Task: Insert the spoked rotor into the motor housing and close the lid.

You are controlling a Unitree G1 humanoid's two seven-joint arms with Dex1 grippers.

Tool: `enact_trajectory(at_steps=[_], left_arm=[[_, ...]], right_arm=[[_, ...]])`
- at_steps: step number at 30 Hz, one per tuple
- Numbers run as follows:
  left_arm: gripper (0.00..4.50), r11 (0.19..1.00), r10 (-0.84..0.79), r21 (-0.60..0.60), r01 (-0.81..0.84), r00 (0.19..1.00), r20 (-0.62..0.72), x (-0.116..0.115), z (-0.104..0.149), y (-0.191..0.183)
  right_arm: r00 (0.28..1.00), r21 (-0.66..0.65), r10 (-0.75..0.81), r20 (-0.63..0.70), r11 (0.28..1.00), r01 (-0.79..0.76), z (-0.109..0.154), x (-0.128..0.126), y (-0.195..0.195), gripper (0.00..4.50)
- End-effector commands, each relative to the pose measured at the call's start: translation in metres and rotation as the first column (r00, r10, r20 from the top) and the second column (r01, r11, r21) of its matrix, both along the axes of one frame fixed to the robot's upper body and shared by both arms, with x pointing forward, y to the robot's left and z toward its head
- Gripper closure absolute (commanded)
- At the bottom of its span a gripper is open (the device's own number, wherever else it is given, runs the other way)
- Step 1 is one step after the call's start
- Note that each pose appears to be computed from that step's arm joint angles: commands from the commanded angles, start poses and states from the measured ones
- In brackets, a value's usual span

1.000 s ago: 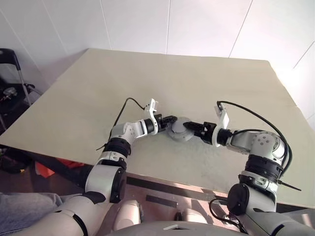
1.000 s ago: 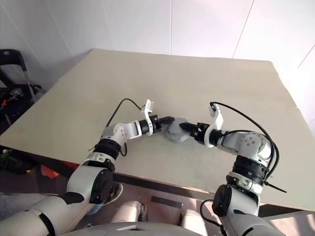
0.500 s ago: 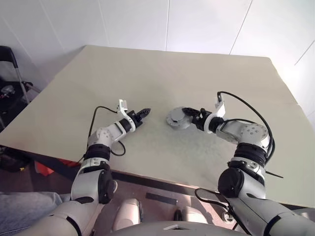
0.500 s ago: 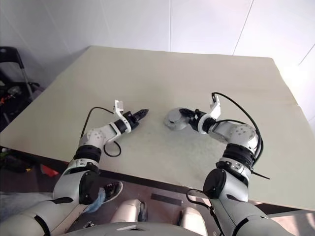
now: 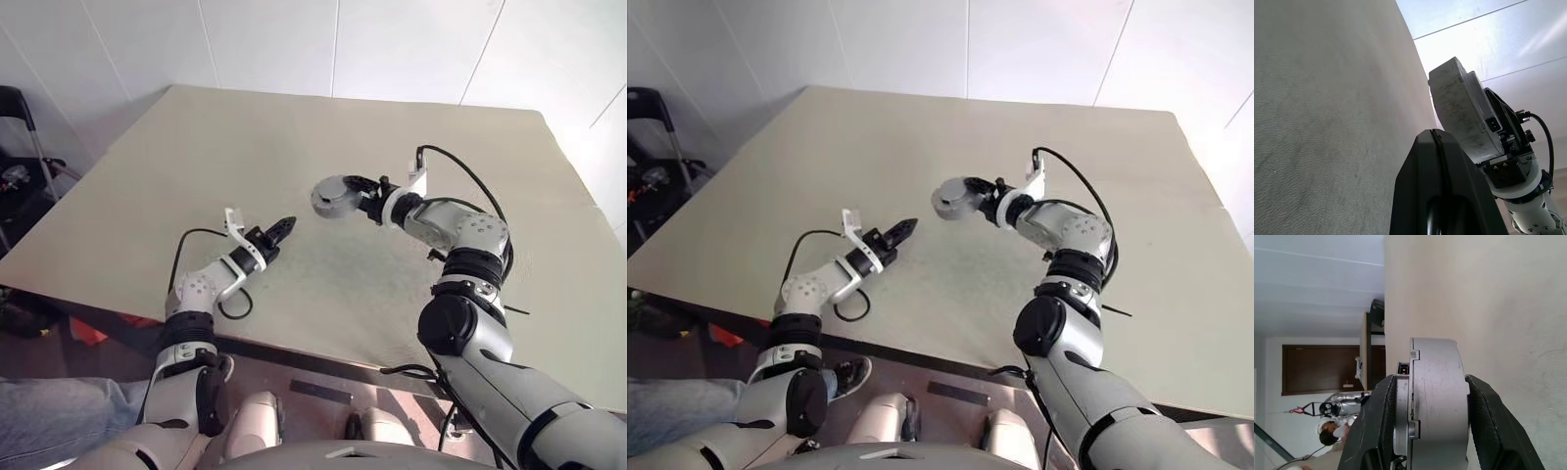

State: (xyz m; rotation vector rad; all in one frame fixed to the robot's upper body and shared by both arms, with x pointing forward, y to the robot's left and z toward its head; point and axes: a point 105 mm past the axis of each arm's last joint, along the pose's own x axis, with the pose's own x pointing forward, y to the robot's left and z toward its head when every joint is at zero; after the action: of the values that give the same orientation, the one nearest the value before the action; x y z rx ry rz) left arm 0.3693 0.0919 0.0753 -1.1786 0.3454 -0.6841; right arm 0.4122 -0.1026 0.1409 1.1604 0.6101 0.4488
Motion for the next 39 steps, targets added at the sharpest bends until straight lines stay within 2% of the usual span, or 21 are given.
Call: enact_trajectory(at_steps=[1,11,16,24,28,35,39], left_arm=[[3.62,0.998,0.032,-0.047,-0.029,0.998,0.056,0.000,0.015,0.009],[0.10,0.977,-0.021,-0.213,0.025,1.000,0.019,-0.002,0.026,0.005],[0.04,0.949,-0.103,-0.302,0.090,0.994,-0.026,-0.001,0.030,-0.010],[0.04,0.892,-0.130,-0.436,0.118,0.992,0.004,0.008,0.049,-0.020],[0.04,0.893,-0.115,-0.439,0.100,0.993,-0.009,0.016,0.050,-0.022],[0.04,0.925,-0.118,-0.366,0.100,0.993,-0.028,0.024,0.041,-0.035],[1.26,0.933,-0.124,-0.344,0.105,0.992,-0.034,0.023,0.035,-0.038]], right_arm=[[0.994,0.059,-0.001,0.110,0.998,-0.006,0.041,0.006,0.008,2.36],[0.989,0.060,0.069,0.130,0.995,-0.077,0.050,-0.001,0.026,2.36],[0.989,0.049,0.092,0.120,0.994,-0.099,0.044,-0.005,0.033,2.36],[0.983,0.028,0.127,0.133,0.991,-0.131,0.041,-0.012,0.039,2.36],[0.982,0.019,0.133,0.134,0.990,-0.137,0.039,-0.014,0.039,2.36],[0.979,0.008,0.142,0.146,0.989,-0.145,0.040,-0.015,0.042,2.36],[0.979,0.002,0.139,0.146,0.990,-0.140,0.040,-0.015,0.042,2.36]])
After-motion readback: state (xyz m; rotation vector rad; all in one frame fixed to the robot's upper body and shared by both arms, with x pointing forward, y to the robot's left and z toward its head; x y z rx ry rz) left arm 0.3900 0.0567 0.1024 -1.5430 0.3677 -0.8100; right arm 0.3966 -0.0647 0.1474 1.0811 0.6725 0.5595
